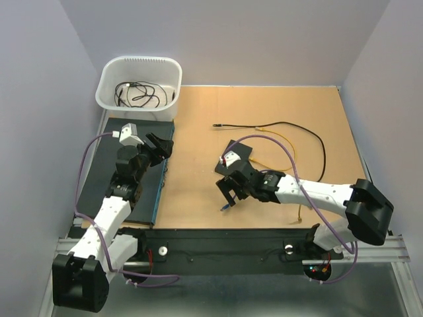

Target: Insert the plug into the switch port

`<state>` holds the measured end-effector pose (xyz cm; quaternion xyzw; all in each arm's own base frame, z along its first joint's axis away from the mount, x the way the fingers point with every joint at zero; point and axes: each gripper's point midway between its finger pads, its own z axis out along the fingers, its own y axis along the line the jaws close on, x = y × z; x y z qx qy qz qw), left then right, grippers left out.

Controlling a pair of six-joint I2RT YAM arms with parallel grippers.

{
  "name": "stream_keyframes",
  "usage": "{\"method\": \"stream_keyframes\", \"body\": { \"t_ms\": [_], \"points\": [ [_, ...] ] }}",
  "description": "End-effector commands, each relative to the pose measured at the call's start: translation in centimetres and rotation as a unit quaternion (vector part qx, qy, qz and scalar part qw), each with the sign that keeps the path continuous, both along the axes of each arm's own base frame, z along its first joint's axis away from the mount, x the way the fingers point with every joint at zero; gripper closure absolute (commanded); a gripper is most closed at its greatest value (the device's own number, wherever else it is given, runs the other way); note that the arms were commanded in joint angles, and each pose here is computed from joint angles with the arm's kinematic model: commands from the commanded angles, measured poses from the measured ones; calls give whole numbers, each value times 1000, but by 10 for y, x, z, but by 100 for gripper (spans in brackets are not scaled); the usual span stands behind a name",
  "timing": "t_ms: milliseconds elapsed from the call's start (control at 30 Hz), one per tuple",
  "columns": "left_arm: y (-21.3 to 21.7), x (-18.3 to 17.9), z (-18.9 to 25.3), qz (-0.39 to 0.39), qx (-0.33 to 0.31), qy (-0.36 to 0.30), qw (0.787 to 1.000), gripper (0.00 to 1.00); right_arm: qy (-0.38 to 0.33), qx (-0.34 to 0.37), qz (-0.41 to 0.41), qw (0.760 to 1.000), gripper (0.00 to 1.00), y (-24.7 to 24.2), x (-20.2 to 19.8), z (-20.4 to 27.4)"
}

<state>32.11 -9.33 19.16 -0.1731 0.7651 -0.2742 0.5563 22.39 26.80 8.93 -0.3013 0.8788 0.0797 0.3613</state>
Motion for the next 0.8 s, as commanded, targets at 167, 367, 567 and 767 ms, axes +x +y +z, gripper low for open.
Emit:
{"method": "stream_keyframes", "body": {
  "t_ms": [167,367,567,767],
  "points": [
    [-6,1,8,-19,-11,-23,1000,13,94,-25,23,995,0,0,-32,-34],
    [-5,0,9,-17,-10,-27,999,13,125,-44,49,990,0,6,-46,-46],
    [-7,2,6,-21,-11,-24,999,14,163,-39,51,984,0,16,-54,-62],
    [-8,2,4,-24,-9,-23,999,14,158,-1,37,987,2,37,-46,-69]
  ]
}}
